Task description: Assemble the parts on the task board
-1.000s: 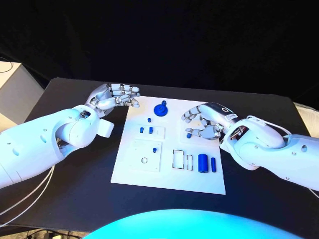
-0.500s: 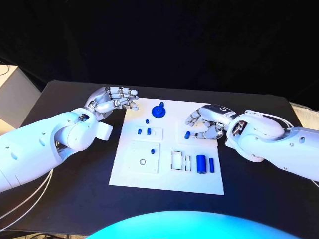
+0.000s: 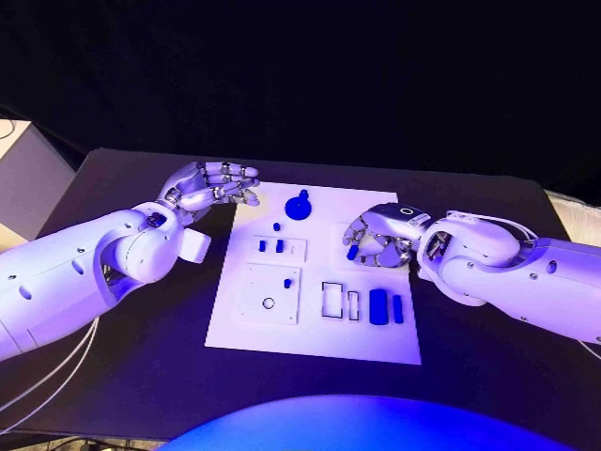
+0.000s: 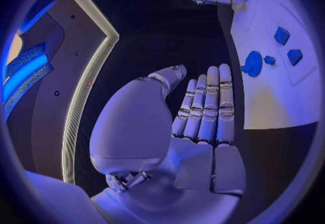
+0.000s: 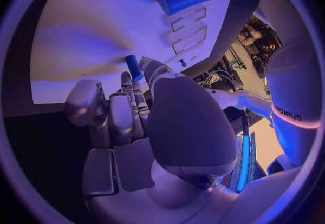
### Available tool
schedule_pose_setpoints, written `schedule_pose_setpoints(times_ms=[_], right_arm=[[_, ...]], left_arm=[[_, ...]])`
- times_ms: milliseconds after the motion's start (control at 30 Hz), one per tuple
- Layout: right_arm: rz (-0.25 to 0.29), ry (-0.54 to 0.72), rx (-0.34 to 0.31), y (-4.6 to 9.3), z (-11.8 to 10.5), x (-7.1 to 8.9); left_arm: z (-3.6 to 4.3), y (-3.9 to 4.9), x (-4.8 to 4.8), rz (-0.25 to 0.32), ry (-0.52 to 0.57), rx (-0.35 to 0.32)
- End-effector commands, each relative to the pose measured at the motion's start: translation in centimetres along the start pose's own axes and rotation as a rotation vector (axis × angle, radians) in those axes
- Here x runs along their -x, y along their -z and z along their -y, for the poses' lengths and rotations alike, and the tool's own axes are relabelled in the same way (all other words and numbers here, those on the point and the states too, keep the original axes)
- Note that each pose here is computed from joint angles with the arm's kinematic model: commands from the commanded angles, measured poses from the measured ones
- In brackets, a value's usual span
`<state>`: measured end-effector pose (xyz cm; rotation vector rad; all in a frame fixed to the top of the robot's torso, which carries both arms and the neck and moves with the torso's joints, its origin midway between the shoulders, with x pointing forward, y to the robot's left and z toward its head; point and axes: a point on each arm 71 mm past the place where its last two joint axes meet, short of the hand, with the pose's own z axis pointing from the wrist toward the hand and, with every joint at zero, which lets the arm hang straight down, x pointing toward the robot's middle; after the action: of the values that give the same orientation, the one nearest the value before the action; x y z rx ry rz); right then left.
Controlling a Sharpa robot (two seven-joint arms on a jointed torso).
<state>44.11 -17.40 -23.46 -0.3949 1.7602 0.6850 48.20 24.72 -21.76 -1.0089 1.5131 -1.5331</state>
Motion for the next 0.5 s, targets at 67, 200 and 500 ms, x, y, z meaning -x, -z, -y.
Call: schedule_pose_setpoints(times_ms=[67, 200, 500], right_arm=[[-0.014, 0.026, 0.016, -0.20, -0.29, -0.35], [-0.019, 0.025, 0.015, -0.27, -0.36, -0.55], [0.006, 0.035, 0.003, -0.32, -0.39, -0.55]], left_arm=[[0.09, -0.07, -0.32, -0.022, 0.006, -0.009], [0.08, -0.06, -0.34, -0.024, 0.010, -0.007], [-0.02, -0.03, -0.13, -0.015, 0.039, 0.003]])
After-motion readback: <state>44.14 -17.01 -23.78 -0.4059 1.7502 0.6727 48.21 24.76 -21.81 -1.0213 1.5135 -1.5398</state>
